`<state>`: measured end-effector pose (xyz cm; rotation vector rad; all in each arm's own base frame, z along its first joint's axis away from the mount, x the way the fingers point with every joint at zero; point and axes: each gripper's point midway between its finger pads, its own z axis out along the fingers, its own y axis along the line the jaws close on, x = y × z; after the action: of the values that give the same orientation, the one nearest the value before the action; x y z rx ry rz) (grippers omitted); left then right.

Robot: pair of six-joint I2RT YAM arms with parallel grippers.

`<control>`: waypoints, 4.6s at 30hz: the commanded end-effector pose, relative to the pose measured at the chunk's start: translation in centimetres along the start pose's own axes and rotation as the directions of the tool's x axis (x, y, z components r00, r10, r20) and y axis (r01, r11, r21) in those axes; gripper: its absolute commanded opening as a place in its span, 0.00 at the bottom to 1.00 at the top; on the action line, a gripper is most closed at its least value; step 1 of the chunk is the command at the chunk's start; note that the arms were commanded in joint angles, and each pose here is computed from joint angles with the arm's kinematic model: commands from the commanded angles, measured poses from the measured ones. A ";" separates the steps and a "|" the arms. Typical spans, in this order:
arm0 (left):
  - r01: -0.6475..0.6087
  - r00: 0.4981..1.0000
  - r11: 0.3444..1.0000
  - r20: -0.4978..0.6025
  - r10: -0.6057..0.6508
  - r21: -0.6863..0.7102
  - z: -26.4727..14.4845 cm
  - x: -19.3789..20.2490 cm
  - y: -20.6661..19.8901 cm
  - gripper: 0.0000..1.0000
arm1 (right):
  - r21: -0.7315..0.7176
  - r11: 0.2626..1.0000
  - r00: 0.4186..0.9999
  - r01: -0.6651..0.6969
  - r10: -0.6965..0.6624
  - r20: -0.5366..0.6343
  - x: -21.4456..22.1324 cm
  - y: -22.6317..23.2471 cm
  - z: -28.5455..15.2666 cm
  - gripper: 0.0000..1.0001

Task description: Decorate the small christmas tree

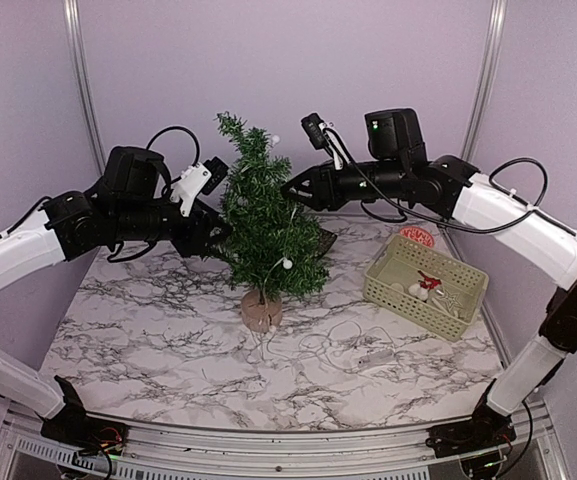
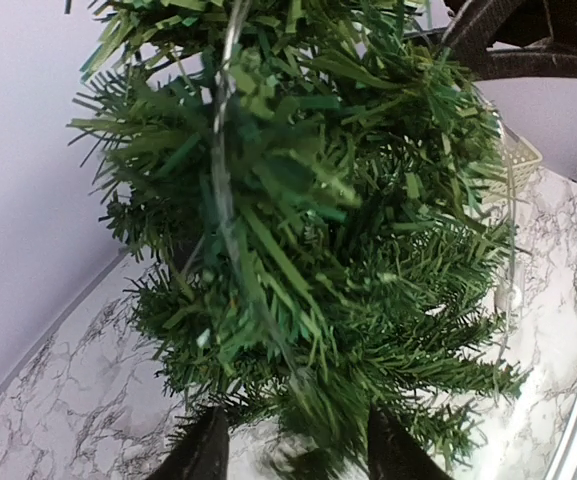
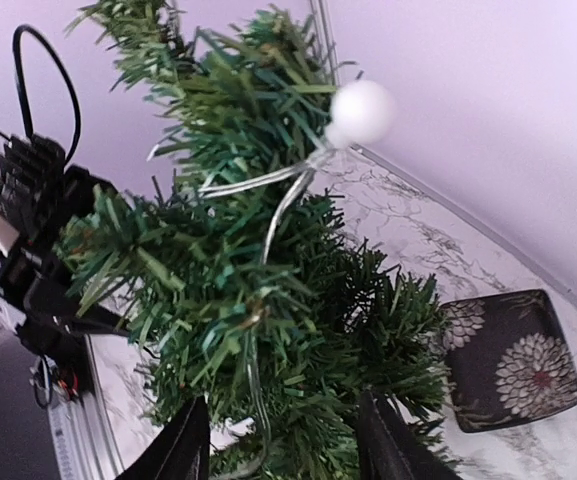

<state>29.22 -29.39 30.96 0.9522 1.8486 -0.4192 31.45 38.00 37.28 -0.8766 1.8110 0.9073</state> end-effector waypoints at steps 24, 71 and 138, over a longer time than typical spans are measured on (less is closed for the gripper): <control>0.166 0.970 0.961 0.139 -0.199 0.221 -3.4 10.4 -9.3 0.55 | 0.104 0.980 0.985 -0.170 0.169 0.017 10.5 0.4 -10.0 0.75; 0.238 0.909 0.913 0.256 -0.330 0.331 3.8 5.6 -14.0 0.00 | -0.127 0.984 0.992 -0.126 0.127 -0.007 20.4 5.4 -4.3 0.53; 0.270 0.769 0.913 0.503 -0.395 0.305 -13.5 -11.7 -7.9 0.00 | -0.293 0.898 0.915 0.328 -0.223 0.337 19.6 13.7 7.5 0.14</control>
<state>17.21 -32.52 43.49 0.6097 1.4893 -1.0676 16.29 46.55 16.87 -1.1726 1.3175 1.0684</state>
